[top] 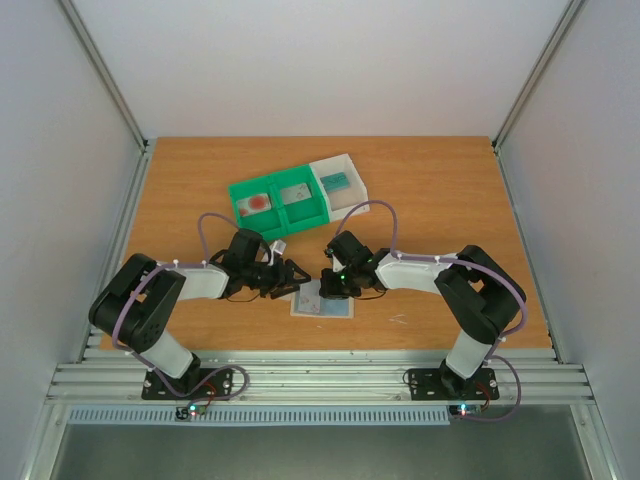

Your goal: Take the credit cards out of the card holder

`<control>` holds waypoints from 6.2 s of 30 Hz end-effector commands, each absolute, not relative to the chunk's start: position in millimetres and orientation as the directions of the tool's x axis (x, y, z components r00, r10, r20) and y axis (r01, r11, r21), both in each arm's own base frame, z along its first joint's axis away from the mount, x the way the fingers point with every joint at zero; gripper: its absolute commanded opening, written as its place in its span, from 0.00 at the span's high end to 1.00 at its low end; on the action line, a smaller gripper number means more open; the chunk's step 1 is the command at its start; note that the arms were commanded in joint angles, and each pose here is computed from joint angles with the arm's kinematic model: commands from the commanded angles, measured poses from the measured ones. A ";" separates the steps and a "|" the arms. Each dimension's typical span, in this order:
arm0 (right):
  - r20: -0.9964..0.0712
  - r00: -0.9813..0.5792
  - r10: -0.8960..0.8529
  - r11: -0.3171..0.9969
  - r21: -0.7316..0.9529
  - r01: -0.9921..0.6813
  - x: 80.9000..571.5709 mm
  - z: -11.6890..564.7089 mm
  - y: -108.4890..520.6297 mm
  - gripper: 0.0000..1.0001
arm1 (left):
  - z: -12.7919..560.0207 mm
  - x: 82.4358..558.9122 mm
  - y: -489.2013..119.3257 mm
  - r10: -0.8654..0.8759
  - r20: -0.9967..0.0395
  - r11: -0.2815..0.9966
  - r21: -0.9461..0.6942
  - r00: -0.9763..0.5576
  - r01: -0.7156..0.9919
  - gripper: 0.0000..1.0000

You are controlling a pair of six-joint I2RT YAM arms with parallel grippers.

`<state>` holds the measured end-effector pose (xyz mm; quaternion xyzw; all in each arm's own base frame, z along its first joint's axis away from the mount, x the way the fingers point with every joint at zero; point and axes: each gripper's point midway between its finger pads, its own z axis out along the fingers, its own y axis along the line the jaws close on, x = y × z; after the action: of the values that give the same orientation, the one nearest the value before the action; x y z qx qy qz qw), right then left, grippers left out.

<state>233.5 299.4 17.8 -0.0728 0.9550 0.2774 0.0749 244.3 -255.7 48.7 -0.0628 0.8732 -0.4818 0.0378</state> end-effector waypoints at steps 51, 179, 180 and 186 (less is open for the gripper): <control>-0.364 -0.931 0.004 0.896 0.415 -0.158 271.1 54.4 251.3 0.72 | 71.4 228.4 -297.6 -0.023 -0.092 0.584 -0.810 -0.996 0.061 0.72; -0.052 -0.998 -0.034 0.906 0.420 -0.052 218.6 -19.6 257.2 0.98 | 41.3 244.4 -271.9 -0.096 -0.029 0.474 -0.881 -0.995 -0.020 0.43; -0.053 -0.998 -0.032 0.904 0.425 -0.051 218.7 -19.3 258.0 0.97 | 41.0 243.5 -272.1 -0.094 -0.029 0.476 -0.879 -0.995 -0.020 0.43; -0.057 -0.998 -0.031 0.903 0.427 -0.053 219.1 -17.3 258.1 0.97 | 41.5 234.4 -274.2 -0.074 -0.029 0.510 -0.860 -0.997 -0.013 0.42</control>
<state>237.6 283.2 17.0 -0.0369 0.9562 0.2852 0.0539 252.7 -271.4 47.8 -0.0424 0.8548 -0.5148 0.0500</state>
